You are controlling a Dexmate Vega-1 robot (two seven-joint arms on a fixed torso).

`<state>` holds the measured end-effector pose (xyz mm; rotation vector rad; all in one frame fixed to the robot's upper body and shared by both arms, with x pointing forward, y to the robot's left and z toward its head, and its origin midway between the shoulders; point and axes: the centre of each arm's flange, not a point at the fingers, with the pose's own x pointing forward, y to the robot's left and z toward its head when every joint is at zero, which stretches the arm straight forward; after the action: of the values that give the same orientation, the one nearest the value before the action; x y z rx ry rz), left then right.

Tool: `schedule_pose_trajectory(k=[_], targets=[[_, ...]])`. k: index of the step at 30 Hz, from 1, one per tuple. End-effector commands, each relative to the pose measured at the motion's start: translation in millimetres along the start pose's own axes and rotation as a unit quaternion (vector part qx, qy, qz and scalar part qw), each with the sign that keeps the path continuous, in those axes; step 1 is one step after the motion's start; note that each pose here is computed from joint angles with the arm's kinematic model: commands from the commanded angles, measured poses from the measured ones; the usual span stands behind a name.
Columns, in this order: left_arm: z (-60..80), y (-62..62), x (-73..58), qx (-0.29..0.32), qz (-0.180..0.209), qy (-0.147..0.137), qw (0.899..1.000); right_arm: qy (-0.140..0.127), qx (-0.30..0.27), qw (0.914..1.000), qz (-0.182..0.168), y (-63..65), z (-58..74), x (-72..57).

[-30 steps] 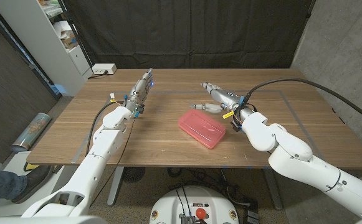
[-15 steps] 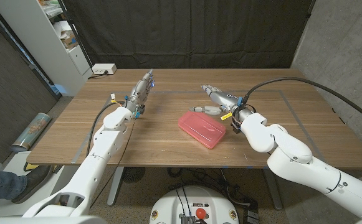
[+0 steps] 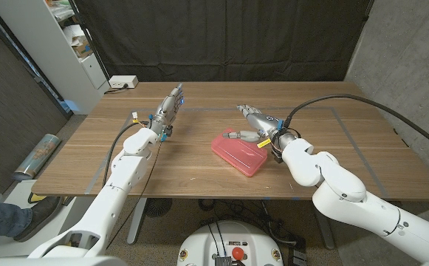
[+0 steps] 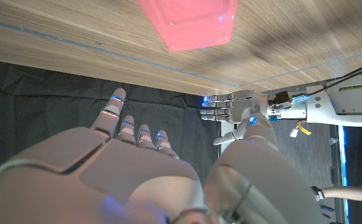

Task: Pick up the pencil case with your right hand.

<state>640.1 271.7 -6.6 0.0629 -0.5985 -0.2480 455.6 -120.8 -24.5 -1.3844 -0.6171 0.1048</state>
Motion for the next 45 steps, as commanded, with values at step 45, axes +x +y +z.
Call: schedule_pose_trajectory(k=[45], targets=[[-4.3,6.5,6.3,-0.008,0.001,0.0,1.0,0.047,-0.061,0.9952,0.06,29.0,20.7,21.0]])
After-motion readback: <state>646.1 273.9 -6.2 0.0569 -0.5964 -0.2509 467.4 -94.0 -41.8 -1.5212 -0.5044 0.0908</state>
